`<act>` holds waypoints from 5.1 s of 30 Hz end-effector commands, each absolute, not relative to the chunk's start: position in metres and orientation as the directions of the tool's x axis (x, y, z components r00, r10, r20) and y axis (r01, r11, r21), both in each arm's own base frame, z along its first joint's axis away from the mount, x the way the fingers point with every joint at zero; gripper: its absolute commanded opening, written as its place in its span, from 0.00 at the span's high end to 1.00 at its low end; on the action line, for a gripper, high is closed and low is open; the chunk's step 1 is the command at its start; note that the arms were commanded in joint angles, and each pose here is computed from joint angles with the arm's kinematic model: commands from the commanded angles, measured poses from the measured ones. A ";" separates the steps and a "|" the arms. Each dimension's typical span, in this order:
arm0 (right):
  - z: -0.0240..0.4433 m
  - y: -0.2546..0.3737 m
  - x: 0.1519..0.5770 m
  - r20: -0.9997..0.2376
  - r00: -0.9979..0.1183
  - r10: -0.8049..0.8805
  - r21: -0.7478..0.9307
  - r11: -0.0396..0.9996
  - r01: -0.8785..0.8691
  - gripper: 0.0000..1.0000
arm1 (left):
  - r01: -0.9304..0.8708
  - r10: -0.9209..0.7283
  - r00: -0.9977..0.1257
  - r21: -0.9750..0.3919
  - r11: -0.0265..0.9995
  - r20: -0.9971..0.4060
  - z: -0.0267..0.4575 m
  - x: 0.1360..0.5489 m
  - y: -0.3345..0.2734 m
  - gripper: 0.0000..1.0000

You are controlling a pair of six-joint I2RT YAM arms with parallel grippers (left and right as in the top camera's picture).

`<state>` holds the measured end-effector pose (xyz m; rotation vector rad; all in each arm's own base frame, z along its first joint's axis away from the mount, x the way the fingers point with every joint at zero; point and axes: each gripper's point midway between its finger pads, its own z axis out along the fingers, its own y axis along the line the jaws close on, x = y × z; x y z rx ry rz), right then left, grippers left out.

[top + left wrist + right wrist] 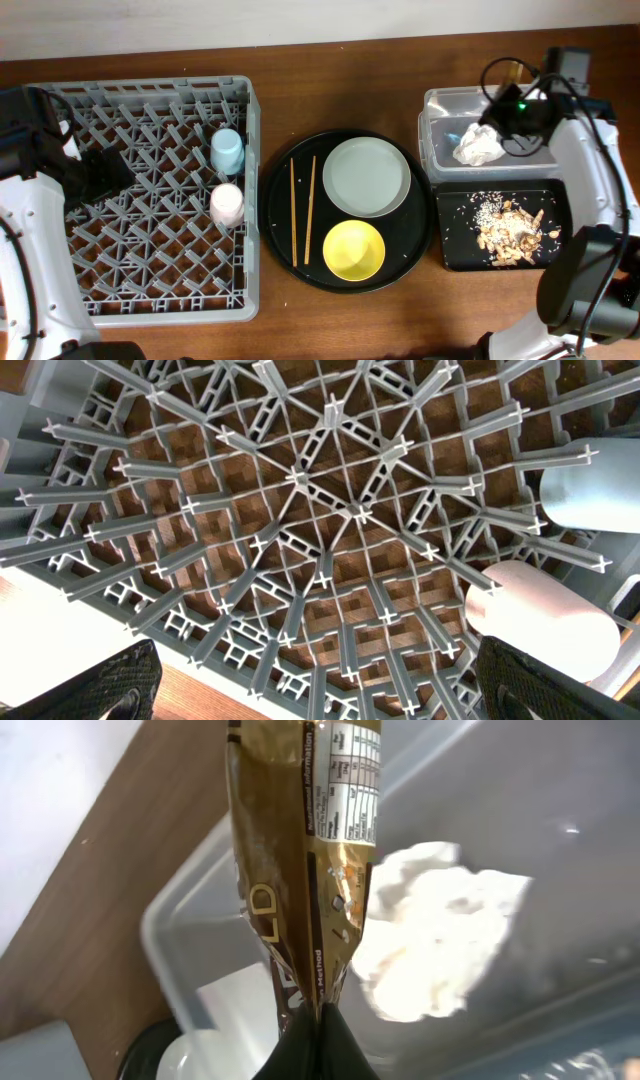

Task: Sort waste into correct bins and load items into the dishwasher rack
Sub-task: 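Drop the gold wrapper into the clear bin with the right gripper, then reach the left gripper to the tray and grasp one chopstick, then carry the chopstick into the rack with the left gripper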

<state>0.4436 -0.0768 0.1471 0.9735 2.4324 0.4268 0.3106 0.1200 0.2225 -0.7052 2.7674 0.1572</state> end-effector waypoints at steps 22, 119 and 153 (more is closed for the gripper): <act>0.246 -0.036 0.337 -0.429 -0.801 0.417 0.404 0.882 0.243 0.32 | -0.498 -0.463 -0.828 0.037 0.866 -0.315 0.228 0.311 0.124 0.00; 0.233 -0.027 0.251 -0.195 -0.874 0.445 0.307 0.874 0.377 0.01 | 0.266 0.268 -0.963 -0.078 0.961 0.019 -0.001 0.329 -0.224 0.82; 0.233 -0.027 0.251 -0.195 -0.874 0.445 0.307 0.874 0.377 0.01 | 0.116 0.208 -0.894 0.244 0.963 -0.397 0.197 0.360 -0.131 1.00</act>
